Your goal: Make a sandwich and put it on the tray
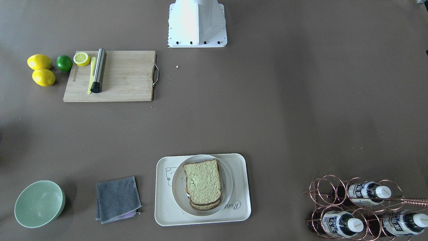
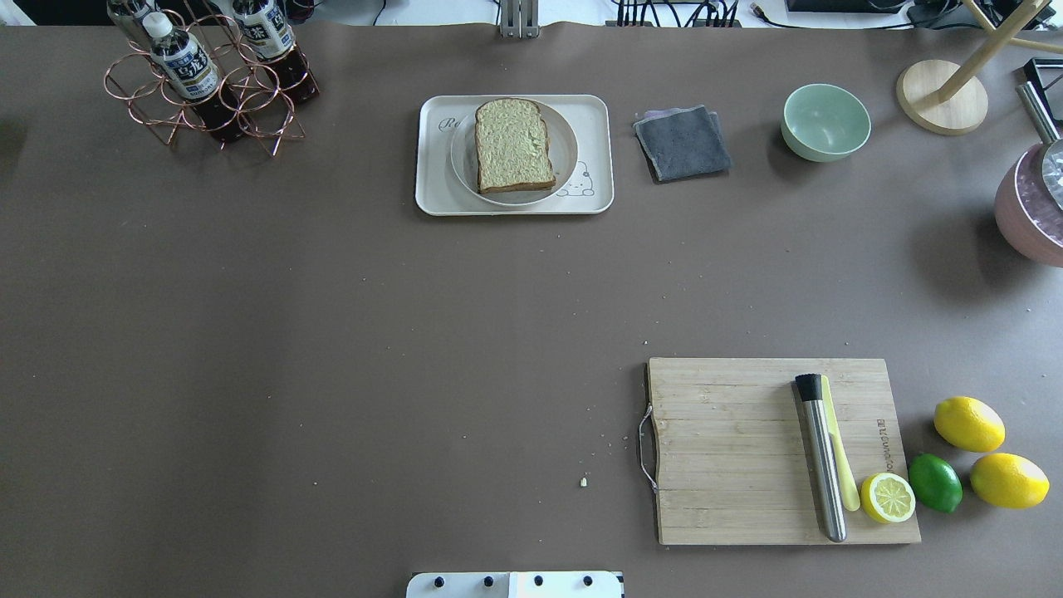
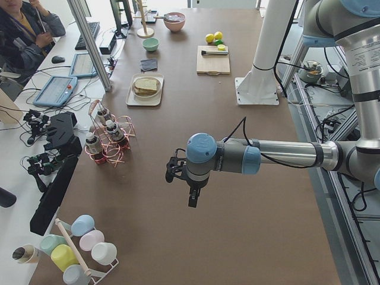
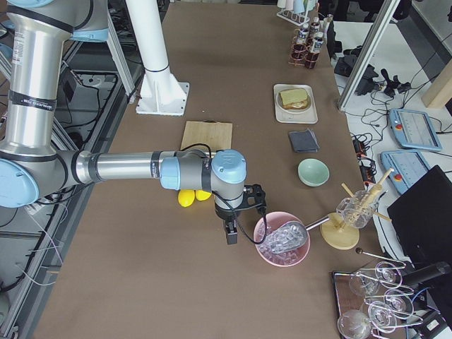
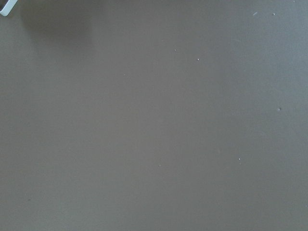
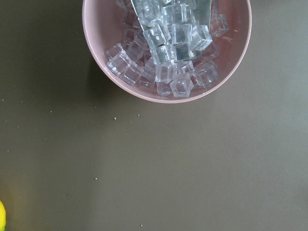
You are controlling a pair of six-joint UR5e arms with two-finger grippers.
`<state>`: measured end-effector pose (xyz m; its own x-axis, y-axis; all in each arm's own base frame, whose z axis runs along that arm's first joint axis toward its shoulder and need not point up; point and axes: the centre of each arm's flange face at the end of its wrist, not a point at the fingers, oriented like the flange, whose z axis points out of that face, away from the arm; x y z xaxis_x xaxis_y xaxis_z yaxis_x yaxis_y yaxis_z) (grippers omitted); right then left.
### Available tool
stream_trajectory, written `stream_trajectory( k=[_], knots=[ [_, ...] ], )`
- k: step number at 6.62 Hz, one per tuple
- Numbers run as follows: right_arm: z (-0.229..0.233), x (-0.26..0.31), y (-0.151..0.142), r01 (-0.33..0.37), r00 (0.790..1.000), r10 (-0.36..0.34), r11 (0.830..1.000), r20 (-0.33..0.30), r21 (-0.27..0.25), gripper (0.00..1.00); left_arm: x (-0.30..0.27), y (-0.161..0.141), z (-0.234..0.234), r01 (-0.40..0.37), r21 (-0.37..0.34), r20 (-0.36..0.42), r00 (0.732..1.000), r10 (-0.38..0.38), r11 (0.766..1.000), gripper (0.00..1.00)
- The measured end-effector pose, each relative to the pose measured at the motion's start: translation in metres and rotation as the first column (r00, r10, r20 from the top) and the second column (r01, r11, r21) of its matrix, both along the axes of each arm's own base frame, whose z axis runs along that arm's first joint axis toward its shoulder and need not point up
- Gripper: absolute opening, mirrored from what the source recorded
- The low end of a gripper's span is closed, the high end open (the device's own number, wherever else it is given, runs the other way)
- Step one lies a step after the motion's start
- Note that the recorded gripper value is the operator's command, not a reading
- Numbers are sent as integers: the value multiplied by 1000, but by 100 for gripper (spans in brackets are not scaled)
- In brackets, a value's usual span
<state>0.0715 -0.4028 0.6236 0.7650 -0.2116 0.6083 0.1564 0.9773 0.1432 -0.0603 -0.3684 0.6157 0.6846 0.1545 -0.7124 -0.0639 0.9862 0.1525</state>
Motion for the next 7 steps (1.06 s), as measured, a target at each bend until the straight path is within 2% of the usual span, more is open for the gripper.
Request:
stream_trajectory(
  k=[7],
  knots=[
    [3,-5,-3,19,1000,-19,1000,-13,0,100,1,0,-1,14,-14,-3,1000,-14,1000,97]
  ],
)
